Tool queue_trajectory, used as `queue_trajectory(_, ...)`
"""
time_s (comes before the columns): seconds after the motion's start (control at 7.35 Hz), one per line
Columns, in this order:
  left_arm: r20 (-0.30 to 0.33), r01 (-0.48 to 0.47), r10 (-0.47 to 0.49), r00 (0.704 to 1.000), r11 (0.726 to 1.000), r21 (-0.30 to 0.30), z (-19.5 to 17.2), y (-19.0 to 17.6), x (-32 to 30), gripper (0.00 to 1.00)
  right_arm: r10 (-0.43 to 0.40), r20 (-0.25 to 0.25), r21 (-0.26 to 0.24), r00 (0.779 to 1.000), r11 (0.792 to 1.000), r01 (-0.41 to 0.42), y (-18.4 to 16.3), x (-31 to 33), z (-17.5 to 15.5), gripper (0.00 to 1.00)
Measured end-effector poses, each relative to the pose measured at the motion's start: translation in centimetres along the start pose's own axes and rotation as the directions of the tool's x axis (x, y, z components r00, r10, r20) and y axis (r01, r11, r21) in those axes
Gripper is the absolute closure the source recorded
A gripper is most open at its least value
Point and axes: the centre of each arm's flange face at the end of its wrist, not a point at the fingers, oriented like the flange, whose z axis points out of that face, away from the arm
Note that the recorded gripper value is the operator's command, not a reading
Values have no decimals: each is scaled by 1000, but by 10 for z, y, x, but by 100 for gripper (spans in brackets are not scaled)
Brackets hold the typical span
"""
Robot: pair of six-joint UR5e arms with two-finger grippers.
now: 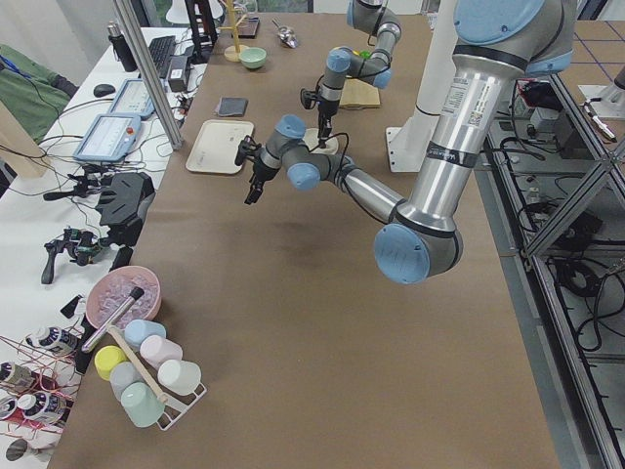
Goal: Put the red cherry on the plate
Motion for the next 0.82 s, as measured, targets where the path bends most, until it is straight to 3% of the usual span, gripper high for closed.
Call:
queue_trajectory(0.27, 38, -45, 47, 998, 998, -36, 5, -5, -49, 2, 16, 7, -6, 1000, 1000, -16, -12, 4, -28, 0)
queue_trajectory(0.41, 40, -74, 78, 996, 993, -94, 3, -7, -91, 2, 33, -5, -34, 999, 999, -33, -22, 14, -55, 0)
queue_trajectory(0.68, 13, -156, 162, 987, 965, -211, -12, -5, -190, 2, 81, -75, -95, 994, 992, -88, -39, 75, -109, 0)
queue_trajectory(0.82, 1, -203, 210, 978, 950, -237, -27, -5, -241, 2, 73, -117, -113, 990, 990, -87, -50, 128, -127, 0)
